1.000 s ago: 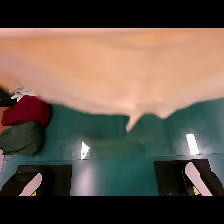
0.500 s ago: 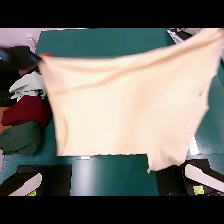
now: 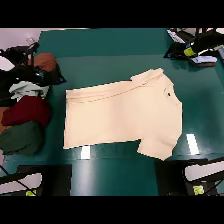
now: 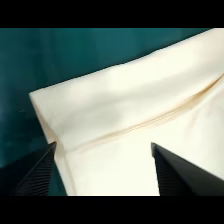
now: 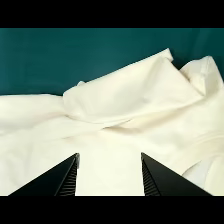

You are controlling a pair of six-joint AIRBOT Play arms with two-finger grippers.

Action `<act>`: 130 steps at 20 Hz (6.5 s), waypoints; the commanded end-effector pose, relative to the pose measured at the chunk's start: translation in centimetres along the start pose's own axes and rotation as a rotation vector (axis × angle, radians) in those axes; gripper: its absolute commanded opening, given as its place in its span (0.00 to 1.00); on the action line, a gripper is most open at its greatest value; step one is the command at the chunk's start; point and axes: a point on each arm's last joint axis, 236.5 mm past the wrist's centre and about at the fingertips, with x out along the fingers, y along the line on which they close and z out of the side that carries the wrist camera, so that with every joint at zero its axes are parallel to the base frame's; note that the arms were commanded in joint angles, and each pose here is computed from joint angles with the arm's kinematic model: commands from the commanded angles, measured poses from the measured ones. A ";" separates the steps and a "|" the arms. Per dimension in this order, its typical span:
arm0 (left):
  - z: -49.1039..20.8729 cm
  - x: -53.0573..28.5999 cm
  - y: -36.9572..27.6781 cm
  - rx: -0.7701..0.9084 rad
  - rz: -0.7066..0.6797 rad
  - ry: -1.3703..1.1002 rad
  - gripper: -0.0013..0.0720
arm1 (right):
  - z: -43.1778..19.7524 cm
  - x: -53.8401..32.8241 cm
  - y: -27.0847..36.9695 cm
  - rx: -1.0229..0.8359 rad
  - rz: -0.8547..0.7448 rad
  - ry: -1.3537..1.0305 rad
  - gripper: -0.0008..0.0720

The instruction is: Fold the shirts.

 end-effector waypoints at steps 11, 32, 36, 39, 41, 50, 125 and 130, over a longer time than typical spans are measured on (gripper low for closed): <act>-27.8 -4.2 1.8 -0.260 0.100 0.488 0.98 | -16.2 -4.6 2.4 -0.021 0.013 0.189 0.62; -32.5 1.3 -2.8 -0.236 -0.028 0.495 0.06 | -20.6 -7.5 1.8 0.006 -0.022 0.142 0.62; -30.3 0.1 -4.2 -0.174 -0.070 0.482 0.05 | -24.3 -6.7 -4.3 0.229 -0.073 0.244 0.62; -27.3 -0.8 -5.1 -0.114 -0.090 0.425 0.05 | -30.2 -4.8 -8.6 0.448 -0.081 0.332 0.65; -25.5 -1.1 -5.5 -0.095 -0.094 0.382 0.05 | -33.6 -3.4 -10.0 0.589 -0.061 0.406 0.71; -24.5 -1.1 -5.7 -0.093 -0.095 0.348 0.05 | -37.4 2.2 -9.7 0.595 -0.016 0.576 0.59; -11.6 -2.3 3.4 0.106 0.288 0.404 0.95 | -21.5 -2.3 -8.5 0.092 -0.223 0.288 0.51; -23.1 -2.3 3.6 0.000 0.254 0.574 0.95 | -23.4 -3.5 -2.3 0.124 -0.018 0.216 0.71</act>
